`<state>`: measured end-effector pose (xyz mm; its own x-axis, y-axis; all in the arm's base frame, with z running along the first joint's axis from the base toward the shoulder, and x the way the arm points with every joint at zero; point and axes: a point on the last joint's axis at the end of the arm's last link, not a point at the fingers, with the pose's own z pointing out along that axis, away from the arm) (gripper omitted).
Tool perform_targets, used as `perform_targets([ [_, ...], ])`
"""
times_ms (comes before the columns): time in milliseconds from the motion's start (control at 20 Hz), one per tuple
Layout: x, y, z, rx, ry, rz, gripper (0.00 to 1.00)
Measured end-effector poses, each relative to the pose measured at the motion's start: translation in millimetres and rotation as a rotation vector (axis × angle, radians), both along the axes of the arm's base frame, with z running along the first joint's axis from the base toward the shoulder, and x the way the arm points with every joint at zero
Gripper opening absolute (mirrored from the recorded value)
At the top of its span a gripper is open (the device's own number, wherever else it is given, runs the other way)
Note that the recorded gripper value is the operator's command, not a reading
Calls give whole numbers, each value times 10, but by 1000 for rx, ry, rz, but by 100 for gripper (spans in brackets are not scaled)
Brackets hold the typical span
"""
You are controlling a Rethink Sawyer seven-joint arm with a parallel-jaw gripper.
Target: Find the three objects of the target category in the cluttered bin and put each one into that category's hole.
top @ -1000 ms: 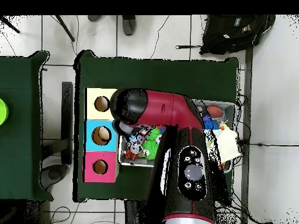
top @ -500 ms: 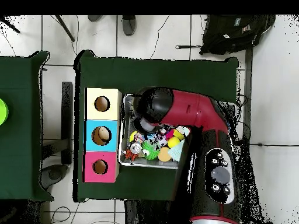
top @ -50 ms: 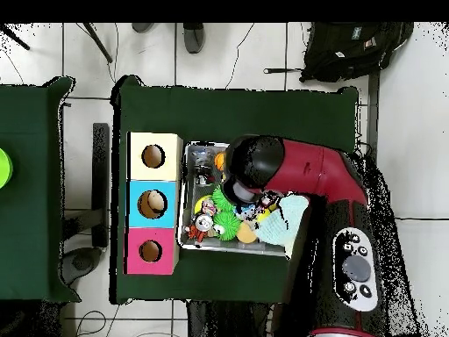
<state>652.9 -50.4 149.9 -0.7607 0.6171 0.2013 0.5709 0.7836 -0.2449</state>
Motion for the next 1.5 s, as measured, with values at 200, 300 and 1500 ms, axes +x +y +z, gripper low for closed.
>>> perform_targets([
  [200,6,20,6,-3,-2,12,0],
  [300,12,36,7,0,-4,14,0],
  [1500,602,54,-104,229,-107,414,0],
])
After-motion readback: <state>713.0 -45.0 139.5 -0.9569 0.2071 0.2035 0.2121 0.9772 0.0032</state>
